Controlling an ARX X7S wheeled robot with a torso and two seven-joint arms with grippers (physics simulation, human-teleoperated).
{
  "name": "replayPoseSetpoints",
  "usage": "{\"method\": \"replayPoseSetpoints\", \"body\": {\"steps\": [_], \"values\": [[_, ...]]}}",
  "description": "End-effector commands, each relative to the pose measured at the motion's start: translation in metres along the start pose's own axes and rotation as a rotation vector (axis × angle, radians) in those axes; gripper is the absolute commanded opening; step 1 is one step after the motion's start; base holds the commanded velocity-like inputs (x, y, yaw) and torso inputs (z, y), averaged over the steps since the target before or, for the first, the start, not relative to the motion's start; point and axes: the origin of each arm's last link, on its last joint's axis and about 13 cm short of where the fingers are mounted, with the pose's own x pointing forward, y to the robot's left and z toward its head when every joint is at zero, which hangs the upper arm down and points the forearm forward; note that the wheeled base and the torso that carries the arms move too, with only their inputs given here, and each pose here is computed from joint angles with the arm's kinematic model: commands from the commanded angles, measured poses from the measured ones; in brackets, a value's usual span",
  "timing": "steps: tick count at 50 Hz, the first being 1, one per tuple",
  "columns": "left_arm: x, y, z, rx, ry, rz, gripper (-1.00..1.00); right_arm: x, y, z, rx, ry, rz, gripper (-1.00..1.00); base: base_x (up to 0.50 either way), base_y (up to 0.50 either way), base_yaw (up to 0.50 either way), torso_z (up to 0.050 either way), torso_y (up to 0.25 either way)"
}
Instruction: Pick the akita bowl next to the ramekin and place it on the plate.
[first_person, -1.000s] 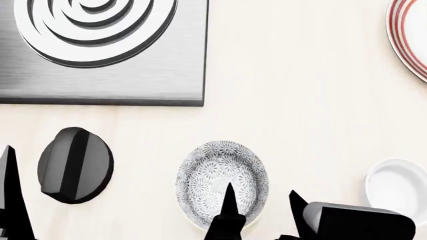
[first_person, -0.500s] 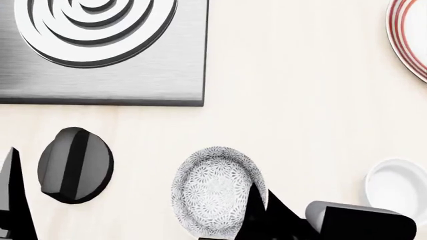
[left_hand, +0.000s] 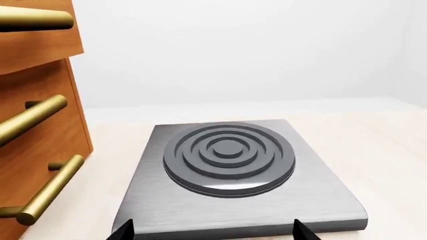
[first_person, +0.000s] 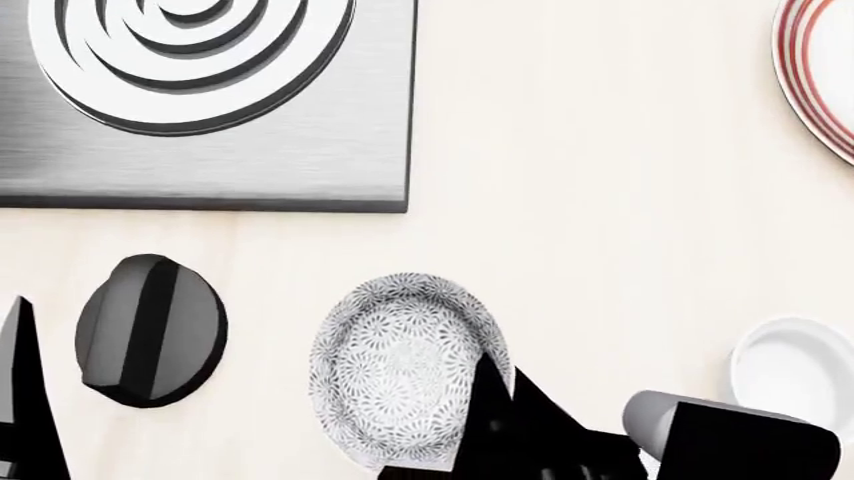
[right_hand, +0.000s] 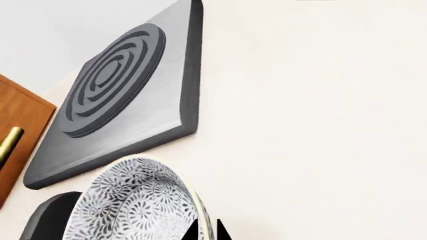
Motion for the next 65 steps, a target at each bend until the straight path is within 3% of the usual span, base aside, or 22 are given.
{"method": "replayPoseSetpoints", "body": {"steps": [1,49,62,65], "values": [[0.0,0.001,0.0,0.003,-0.002,0.003,1.0,-0.001,0.006,0.01,0.039,-0.013,0.024,-1.0,0.0,0.0,0.0,0.0,0.0],[0.0,0.003,0.002,0.017,-0.006,0.009,1.0,0.031,0.019,0.067,0.115,-0.048,0.036,-1.0,0.0,0.0,0.0,0.0,0.0],[-0.001,0.002,0.001,0.01,0.001,0.002,1.0,0.045,0.015,0.089,0.165,-0.069,0.03,-1.0,0.0,0.0,0.0,0.0,0.0],[-0.002,0.001,0.0,0.011,0.003,0.001,1.0,0.05,0.012,0.093,0.212,-0.067,0.062,-1.0,0.0,0.0,0.0,0.0,0.0]]}}
